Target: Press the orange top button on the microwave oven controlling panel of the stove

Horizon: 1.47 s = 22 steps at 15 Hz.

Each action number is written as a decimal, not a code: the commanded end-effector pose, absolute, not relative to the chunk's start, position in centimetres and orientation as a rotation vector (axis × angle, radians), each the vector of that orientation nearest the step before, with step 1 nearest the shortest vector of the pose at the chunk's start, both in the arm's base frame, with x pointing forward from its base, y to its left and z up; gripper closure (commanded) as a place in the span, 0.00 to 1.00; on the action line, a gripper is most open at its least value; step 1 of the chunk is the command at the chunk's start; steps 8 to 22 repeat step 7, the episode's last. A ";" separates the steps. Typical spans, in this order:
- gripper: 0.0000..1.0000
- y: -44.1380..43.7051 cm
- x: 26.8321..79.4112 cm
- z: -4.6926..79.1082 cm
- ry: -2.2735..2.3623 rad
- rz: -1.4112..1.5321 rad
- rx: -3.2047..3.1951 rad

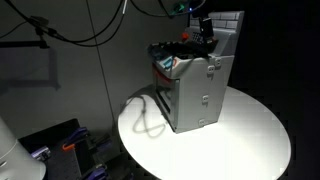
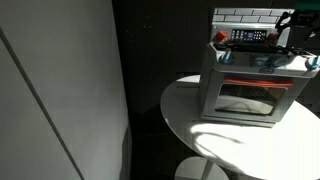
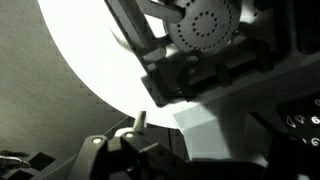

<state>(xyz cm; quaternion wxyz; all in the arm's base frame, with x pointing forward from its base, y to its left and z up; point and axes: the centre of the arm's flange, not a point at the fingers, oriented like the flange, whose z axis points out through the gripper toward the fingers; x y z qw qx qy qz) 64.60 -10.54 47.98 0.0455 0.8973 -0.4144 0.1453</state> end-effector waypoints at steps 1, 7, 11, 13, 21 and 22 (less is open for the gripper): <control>0.00 -10.8 64.8 48.1 -1.298 0.442 2.740; 0.00 -10.6 64.6 47.9 -1.266 0.441 2.739; 0.00 -10.6 64.6 47.9 -1.266 0.441 2.739; 0.00 -10.6 64.6 47.9 -1.266 0.441 2.739; 0.00 -10.6 64.6 47.9 -1.266 0.441 2.739; 0.00 -10.6 64.6 47.9 -1.266 0.441 2.739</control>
